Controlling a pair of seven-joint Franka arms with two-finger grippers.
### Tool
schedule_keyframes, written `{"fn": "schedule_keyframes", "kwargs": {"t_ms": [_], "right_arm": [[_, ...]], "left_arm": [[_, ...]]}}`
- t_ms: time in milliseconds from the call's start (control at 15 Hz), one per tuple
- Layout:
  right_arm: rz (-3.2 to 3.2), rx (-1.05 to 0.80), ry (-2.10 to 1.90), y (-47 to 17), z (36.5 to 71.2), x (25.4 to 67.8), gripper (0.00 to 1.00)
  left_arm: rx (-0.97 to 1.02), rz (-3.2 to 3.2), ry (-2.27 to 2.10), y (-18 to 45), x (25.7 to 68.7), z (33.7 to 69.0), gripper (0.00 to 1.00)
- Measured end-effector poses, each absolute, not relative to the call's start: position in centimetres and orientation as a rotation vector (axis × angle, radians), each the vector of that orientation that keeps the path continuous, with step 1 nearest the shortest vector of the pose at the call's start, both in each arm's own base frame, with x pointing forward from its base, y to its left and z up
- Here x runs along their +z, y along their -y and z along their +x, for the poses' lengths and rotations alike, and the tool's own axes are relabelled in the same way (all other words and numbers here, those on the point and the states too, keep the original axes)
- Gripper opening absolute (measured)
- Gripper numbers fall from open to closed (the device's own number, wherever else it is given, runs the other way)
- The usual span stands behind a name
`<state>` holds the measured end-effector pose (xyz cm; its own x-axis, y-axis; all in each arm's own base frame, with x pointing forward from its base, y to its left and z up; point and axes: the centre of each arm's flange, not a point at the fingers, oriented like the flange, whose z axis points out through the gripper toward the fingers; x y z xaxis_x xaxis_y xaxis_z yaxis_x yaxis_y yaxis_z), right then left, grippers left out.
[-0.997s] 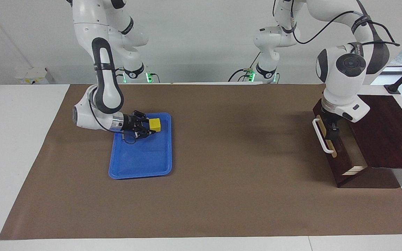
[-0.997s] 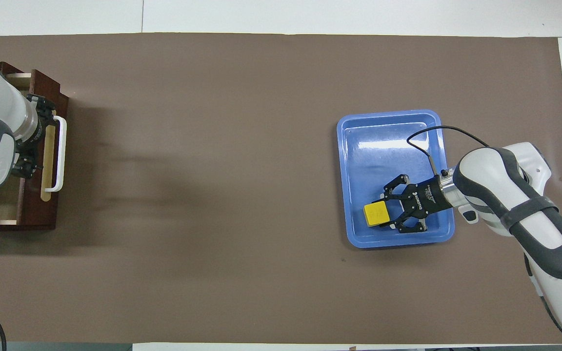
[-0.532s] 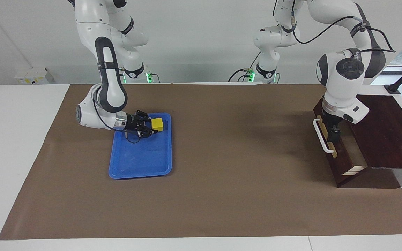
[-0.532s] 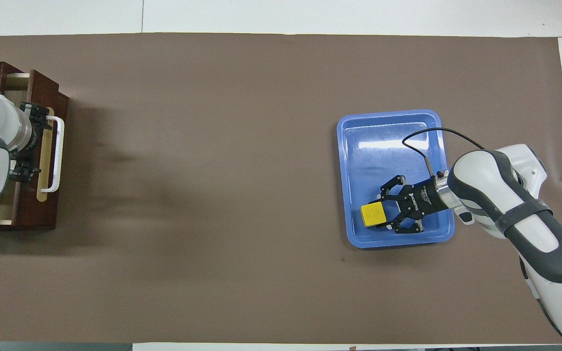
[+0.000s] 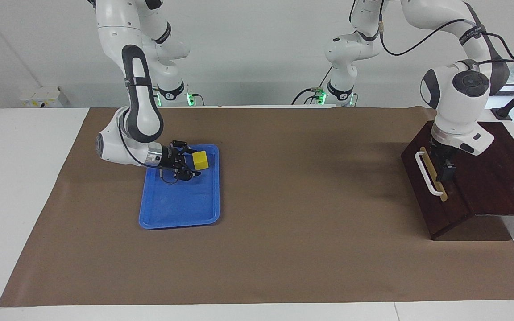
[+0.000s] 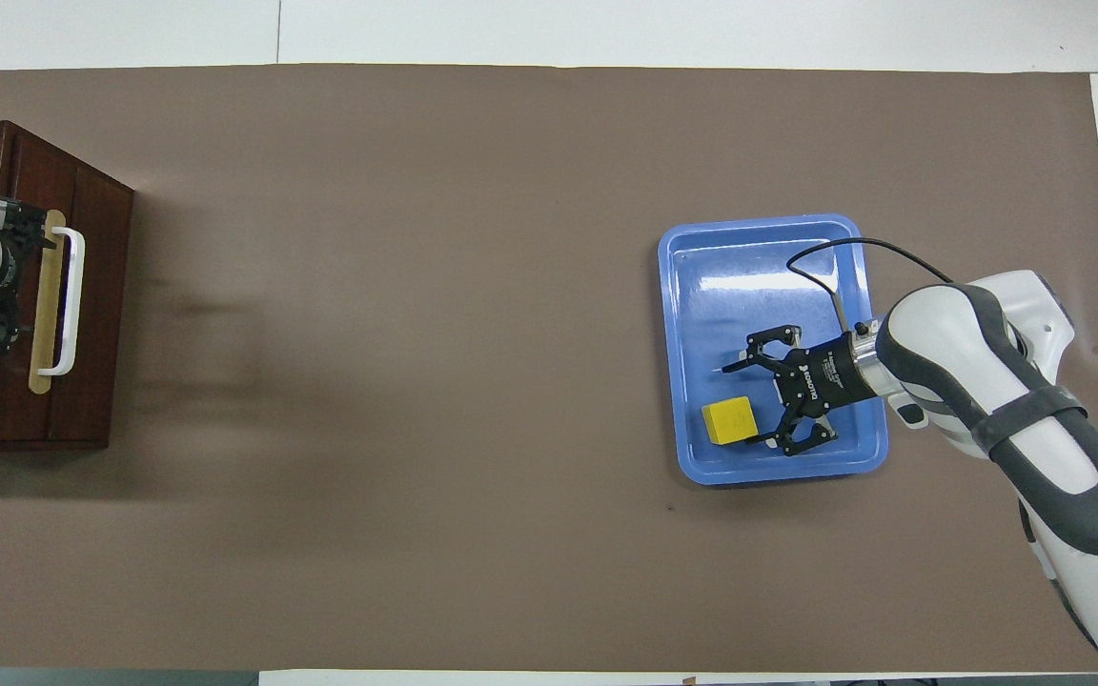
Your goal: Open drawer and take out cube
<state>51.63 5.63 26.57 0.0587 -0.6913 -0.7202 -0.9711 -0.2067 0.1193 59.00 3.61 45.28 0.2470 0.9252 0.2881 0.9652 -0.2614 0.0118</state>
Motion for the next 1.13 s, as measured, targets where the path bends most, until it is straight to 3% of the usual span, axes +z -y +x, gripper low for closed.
{"fn": "schedule_keyframes", "kwargs": {"t_ms": [399, 665, 931, 1130], "right_arm": [[-2.194, 0.678, -1.540, -4.8, 55.3, 35.0, 1.00], [-2.463, 0.523, -1.338, -4.5, 56.9, 41.9, 1.00], [-2.756, 0.384, -1.010, -3.3, 57.8, 45.9, 1.00], [-2.883, 0.324, -0.761, -2.2, 58.1, 48.2, 1.00]], "left_arm": [[-0.329, -2.454, 1.731, 1.5, 48.2, 59.6, 1.00], [-0.181, -2.702, 1.582, 8.5, 53.7, 59.2, 1.00], [-0.082, -2.903, 1.336, 11.2, 59.9, 57.6, 1.00], [-0.031, -3.017, 0.985, 12.1, 61.5, 56.5, 1.00]]}}
